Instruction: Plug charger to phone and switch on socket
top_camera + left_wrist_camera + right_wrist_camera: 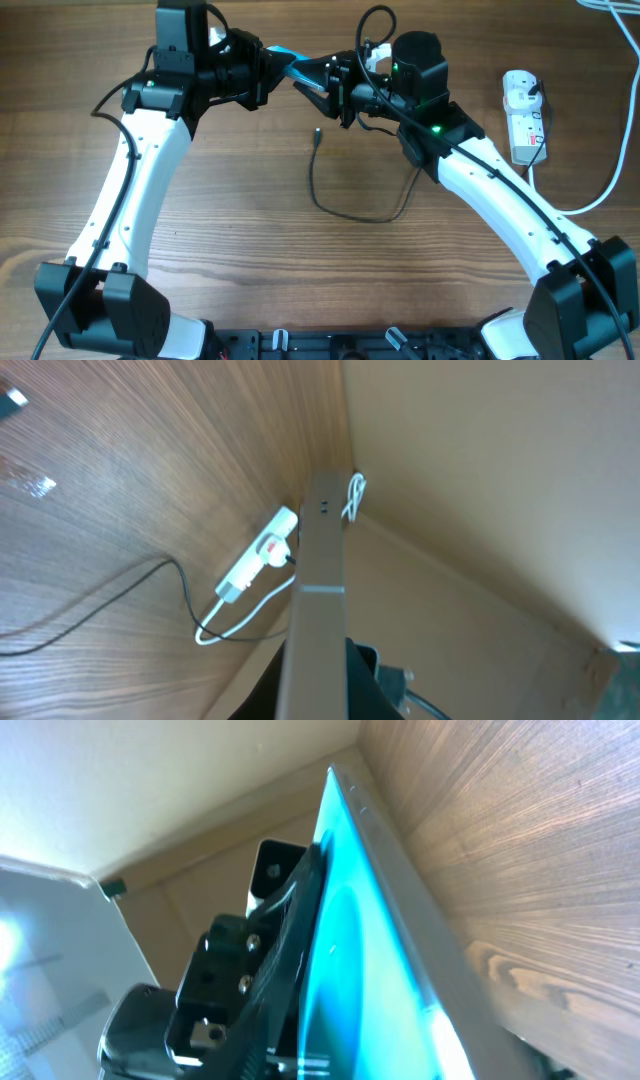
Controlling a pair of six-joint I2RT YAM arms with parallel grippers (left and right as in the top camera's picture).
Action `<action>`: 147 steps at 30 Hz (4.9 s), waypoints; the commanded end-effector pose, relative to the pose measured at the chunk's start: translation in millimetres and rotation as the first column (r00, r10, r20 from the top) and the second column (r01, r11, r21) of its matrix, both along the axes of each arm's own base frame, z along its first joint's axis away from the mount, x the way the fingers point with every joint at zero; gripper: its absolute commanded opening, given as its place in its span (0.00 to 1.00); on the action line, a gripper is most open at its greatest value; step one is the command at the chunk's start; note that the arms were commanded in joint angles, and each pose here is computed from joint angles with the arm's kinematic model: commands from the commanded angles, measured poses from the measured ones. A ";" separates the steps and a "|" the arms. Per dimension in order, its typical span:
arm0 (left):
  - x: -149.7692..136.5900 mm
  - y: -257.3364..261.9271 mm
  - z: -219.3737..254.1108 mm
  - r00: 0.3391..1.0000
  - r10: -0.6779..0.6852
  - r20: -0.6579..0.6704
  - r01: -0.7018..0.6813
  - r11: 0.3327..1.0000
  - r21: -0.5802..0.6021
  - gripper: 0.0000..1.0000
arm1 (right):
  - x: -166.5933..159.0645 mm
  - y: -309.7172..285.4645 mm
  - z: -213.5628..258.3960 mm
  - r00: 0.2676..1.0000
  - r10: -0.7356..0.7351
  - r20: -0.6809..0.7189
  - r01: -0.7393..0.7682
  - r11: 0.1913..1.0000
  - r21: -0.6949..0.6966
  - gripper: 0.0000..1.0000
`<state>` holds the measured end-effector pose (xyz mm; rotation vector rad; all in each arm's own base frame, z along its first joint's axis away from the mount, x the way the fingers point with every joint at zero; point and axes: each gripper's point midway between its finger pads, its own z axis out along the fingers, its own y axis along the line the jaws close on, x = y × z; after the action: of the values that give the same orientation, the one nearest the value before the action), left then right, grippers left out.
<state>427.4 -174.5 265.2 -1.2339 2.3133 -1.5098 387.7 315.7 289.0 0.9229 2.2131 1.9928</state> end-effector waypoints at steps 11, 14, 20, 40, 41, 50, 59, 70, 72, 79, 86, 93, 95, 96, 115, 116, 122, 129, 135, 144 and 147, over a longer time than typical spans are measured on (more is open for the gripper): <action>-11.1 16.5 -18.6 0.970 -0.183 0.159 0.127 0.942 0.310 0.04 | 13.7 -27.2 -12.4 0.975 0.038 0.219 0.000 0.985 -0.173 0.75; -22.3 27.1 -35.5 0.967 -0.229 0.115 0.166 0.902 0.398 0.04 | 14.3 -50.9 -43.5 0.976 0.070 0.204 -0.006 0.954 -0.301 0.77; -38.3 67.0 -54.0 0.951 -0.304 0.060 0.238 0.840 0.487 0.04 | 7.5 -93.1 -84.6 0.974 0.144 0.175 -0.045 0.880 -0.473 0.81; -50.4 67.8 36.0 0.771 -0.406 0.491 0.423 0.903 0.083 0.04 | -38.6 -101.1 -99.2 0.844 0.521 0.130 -0.123 0.424 -0.897 0.60; -46.9 80.1 36.4 0.792 -0.374 0.482 0.390 0.918 0.070 0.04 | -33.0 -99.0 -89.0 0.844 0.512 0.157 -0.089 0.422 -0.902 0.60; -40.1 154.7 32.3 0.878 -0.197 0.437 0.200 0.979 0.039 0.04 | 10.0 -62.9 -97.5 0.839 0.528 0.130 -0.114 0.405 -0.907 0.54; -38.6 161.1 18.4 0.908 -0.180 0.377 0.160 0.983 0.085 0.04 | 21.9 -30.4 -229.1 0.870 0.482 -0.100 -0.271 0.300 -0.915 0.32; -37.9 162.5 16.3 0.911 -0.178 0.371 0.153 0.983 0.097 0.04 | 26.4 -13.5 -283.5 0.846 0.521 -0.113 -0.279 0.252 -0.927 0.26; -37.7 162.8 15.9 0.912 -0.178 0.370 0.151 0.983 0.099 0.04 | 28.5 -17.9 -285.8 0.852 0.511 -0.115 -0.265 0.232 -0.936 0.24; -37.7 162.8 15.9 0.912 -0.178 0.370 0.151 0.984 0.099 0.04 | 34.0 -25.5 -286.8 0.863 0.493 -0.112 -0.235 0.194 -0.952 0.25; -37.7 162.8 15.9 0.912 -0.178 0.370 0.152 0.983 0.099 0.04 | 29.6 -24.1 -298.6 0.857 0.497 -0.137 -0.265 0.197 -0.944 0.24; -38.2 162.6 15.6 0.913 -0.177 0.367 0.152 0.984 0.097 0.04 | 24.0 -18.9 -301.3 0.851 0.504 -0.144 -0.279 0.203 -0.939 0.24; -38.7 162.4 15.3 0.915 -0.177 0.364 0.152 0.984 0.095 0.04 | 24.5 -18.5 -302.3 0.851 0.505 -0.143 -0.278 0.204 -0.939 0.24; -38.8 162.4 15.3 0.915 -0.177 0.363 0.152 0.984 0.094 0.04 | 24.9 -18.2 -303.1 0.852 0.505 -0.142 -0.277 0.205 -0.939 0.24; -39.1 162.2 15.1 0.916 -0.176 0.361 0.153 0.984 0.093 0.04 | 18.4 -85.2 -296.7 0.855 0.401 -0.329 -0.282 -0.172 -0.944 0.04; -39.5 162.1 14.8 0.917 -0.176 0.358 0.153 0.984 0.091 0.04 | 16.9 -86.3 -297.5 0.854 0.399 -0.335 -0.287 -0.176 -0.942 0.04; -40.7 161.6 14.1 0.920 -0.174 0.350 0.154 0.984 0.086 0.04 | 2.4 -50.8 -306.9 0.825 0.469 -0.316 -0.323 -0.068 -0.944 0.05; -40.8 160.8 14.1 0.920 -0.176 0.349 0.156 0.984 0.085 0.04 | -22.7 -53.0 -344.6 0.806 0.469 -0.362 -0.388 -0.043 -0.921 0.05; -40.8 160.8 14.0 0.921 -0.176 0.349 0.156 0.984 0.085 0.04 | -35.2 -61.3 -360.6 0.807 0.446 -0.388 -0.410 -0.050 -0.911 0.25; -41.2 160.7 13.8 0.921 -0.175 0.347 0.156 0.984 0.084 0.04 | -33.0 -60.6 -354.5 0.806 0.446 -0.389 -0.411 -0.052 -0.910 0.04; -41.2 160.7 13.8 0.921 -0.176 0.347 0.156 0.984 0.084 0.04 | -27.2 -56.1 -334.8 0.795 0.484 -0.365 -0.389 -0.053 -0.920 0.04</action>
<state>389.3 -11.1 269.6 -0.7205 2.2592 -1.5327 399.6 266.3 -2.9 -0.0705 2.9187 0.0237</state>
